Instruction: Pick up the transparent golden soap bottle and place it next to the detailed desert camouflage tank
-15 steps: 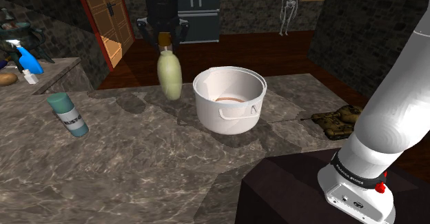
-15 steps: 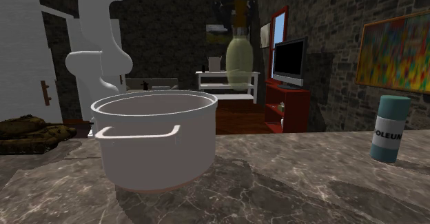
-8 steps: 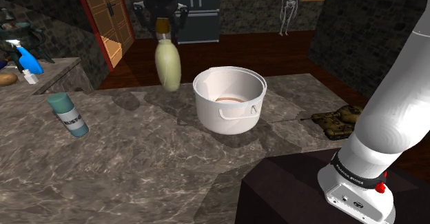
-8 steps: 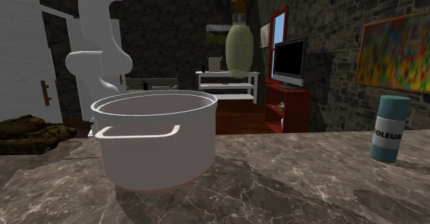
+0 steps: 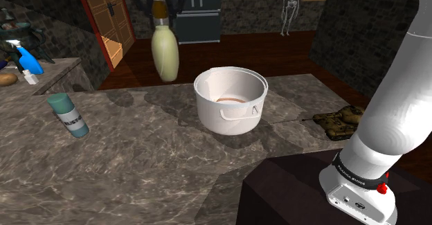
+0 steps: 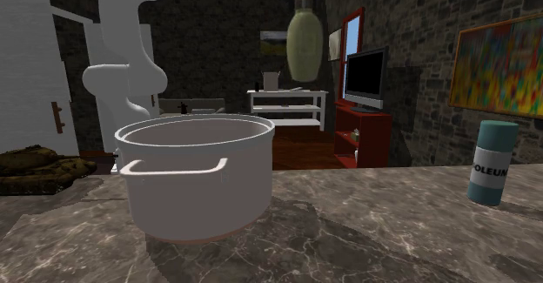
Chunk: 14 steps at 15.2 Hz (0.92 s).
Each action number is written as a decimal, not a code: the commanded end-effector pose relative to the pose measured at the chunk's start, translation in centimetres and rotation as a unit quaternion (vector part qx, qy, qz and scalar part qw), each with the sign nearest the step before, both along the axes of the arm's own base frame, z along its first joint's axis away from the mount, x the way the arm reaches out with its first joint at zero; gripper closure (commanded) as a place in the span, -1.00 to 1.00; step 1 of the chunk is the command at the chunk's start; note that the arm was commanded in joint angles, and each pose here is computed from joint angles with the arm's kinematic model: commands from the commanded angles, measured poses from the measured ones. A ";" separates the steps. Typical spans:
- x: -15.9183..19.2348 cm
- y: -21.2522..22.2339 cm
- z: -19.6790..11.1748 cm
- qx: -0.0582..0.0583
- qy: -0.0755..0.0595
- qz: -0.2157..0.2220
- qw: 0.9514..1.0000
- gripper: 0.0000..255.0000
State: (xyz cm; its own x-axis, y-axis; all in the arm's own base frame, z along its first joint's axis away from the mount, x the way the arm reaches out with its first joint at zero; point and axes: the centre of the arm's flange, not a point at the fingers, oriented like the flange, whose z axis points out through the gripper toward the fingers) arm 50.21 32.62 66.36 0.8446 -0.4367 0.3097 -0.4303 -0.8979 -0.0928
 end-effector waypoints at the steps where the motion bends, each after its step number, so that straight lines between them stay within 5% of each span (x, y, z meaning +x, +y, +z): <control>1: 0.0 -0.1 1.2 0.000 0.000 0.000 1.000 1.00; 6: 0.0 -0.1 3.7 0.000 0.000 0.000 1.000 1.00; 14: -4.1 -9.8 3.7 0.000 0.000 0.000 1.000 1.00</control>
State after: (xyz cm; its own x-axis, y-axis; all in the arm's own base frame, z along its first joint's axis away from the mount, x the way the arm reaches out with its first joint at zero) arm 46.87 23.90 69.80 0.8441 -0.4371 0.3107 -0.4316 -0.8975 -0.0901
